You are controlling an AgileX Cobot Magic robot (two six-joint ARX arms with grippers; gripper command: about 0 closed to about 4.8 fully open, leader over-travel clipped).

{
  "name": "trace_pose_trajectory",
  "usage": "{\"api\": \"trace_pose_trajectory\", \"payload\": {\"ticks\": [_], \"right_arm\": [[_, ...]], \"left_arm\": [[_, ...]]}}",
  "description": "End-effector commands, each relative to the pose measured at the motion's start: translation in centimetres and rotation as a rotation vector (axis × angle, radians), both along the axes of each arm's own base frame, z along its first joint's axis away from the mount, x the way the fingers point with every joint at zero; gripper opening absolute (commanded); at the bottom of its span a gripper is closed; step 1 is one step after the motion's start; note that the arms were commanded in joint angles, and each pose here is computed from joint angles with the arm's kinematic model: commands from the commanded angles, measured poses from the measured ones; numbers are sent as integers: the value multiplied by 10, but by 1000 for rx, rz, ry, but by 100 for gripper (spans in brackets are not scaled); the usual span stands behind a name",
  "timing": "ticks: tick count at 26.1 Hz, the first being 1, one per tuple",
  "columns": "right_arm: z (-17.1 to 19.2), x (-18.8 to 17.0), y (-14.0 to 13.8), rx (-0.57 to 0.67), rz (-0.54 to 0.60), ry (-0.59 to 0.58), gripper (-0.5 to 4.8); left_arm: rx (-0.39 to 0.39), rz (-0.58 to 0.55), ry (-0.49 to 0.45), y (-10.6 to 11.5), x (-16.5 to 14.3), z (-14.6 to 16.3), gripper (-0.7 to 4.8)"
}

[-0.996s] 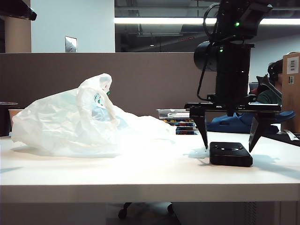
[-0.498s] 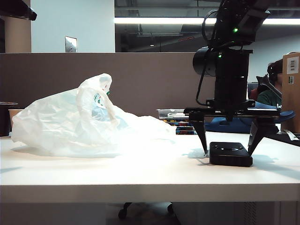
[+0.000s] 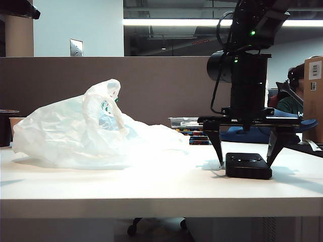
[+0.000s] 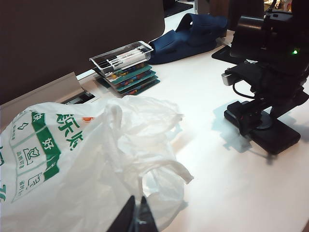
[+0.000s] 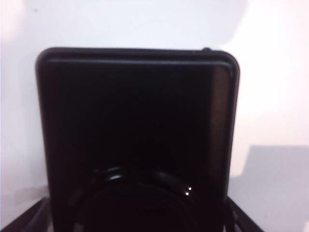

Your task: Put the power bank into the bag.

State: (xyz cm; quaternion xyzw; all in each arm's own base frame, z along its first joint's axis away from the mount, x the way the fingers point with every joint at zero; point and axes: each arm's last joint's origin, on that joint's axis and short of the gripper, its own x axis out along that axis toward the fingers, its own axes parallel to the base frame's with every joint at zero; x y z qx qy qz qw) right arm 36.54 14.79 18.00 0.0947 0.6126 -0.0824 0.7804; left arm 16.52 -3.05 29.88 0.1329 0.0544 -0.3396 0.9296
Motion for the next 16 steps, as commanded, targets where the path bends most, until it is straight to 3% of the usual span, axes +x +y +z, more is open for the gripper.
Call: {"api": "trace_pose_trajectory", "payload": {"ticks": [1,5,8,11,16], "right_arm": [[-2,-2,0,-7,4,24,414],[-2,-2,0,-8,4,25,355],[-3,-2,0,-14,3,24,353],[-2,-2,0,-14,3,22,309],[-2,-2,-1,-21,6,19,309]], "left_arm": [[-1,1,-20,0,0,3,-6],[-2,-5,-18,0,0,3,-6],[-3,-7,-18,0,0,3,-6],[-3,-6,-18,0,0,3,-6],[-3,-6,-19,0,0,3,-6]]}}
